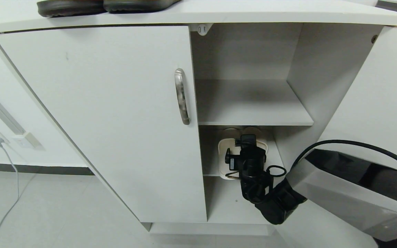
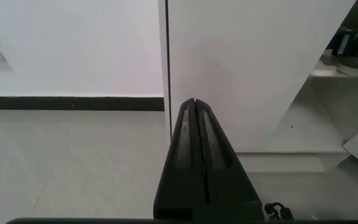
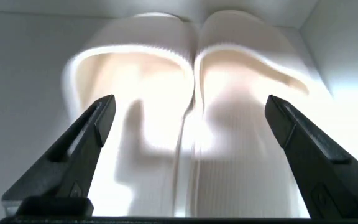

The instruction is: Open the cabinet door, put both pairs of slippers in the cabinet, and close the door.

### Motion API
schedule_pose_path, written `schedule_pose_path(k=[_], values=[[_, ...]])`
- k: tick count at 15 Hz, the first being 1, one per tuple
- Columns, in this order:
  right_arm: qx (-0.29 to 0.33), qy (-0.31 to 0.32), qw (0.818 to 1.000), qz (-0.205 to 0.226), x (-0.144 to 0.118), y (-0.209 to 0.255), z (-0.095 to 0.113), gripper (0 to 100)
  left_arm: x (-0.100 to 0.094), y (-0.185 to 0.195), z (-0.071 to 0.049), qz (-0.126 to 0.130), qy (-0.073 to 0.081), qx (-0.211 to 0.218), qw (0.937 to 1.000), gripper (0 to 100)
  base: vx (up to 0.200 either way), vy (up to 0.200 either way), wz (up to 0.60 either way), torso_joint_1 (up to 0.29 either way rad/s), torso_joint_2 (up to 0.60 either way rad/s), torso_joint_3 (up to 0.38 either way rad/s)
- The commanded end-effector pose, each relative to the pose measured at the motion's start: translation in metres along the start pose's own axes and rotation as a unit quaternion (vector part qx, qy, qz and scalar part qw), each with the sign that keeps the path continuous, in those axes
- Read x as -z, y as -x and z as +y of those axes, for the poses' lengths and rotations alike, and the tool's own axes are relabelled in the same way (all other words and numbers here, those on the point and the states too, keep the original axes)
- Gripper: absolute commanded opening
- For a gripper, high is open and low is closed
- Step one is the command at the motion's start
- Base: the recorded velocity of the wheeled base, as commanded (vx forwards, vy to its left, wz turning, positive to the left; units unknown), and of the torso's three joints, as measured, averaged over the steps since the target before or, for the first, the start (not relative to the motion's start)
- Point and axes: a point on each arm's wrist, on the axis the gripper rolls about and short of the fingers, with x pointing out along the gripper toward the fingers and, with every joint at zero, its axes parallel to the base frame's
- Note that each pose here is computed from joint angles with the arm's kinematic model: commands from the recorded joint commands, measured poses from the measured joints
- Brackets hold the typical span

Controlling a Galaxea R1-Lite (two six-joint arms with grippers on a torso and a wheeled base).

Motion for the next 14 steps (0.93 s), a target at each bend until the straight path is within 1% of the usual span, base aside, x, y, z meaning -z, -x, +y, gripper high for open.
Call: schedule_pose_path(k=[1,5,12,14], values=[[-0.020,-0.005,1.000,-0.008,-0.018,0.041,-0.004,100,0.000,0.000,0.000,0.001,0.000,0.000,1.0000,0,0.000,0.000,0.00,0.000,0.00,0.000],[-0.048,-0.001,0.999,-0.003,-0.014,0.080,-0.013,100,0.000,0.000,0.000,0.001,0.001,0.000,1.0000,0,0.000,0.000,0.00,0.000,0.00,0.000],[-0.052,0.000,0.999,-0.003,-0.011,0.084,-0.012,100,0.000,0.000,0.000,0.001,0.000,0.000,1.0000,0,0.000,0.000,0.00,0.000,0.00,0.000],[-0.052,0.001,0.999,-0.002,-0.010,0.085,-0.012,100,0.000,0.000,0.000,0.001,0.000,0.000,1.0000,0,-0.200,0.000,0.00,-0.002,0.01,0.005]])
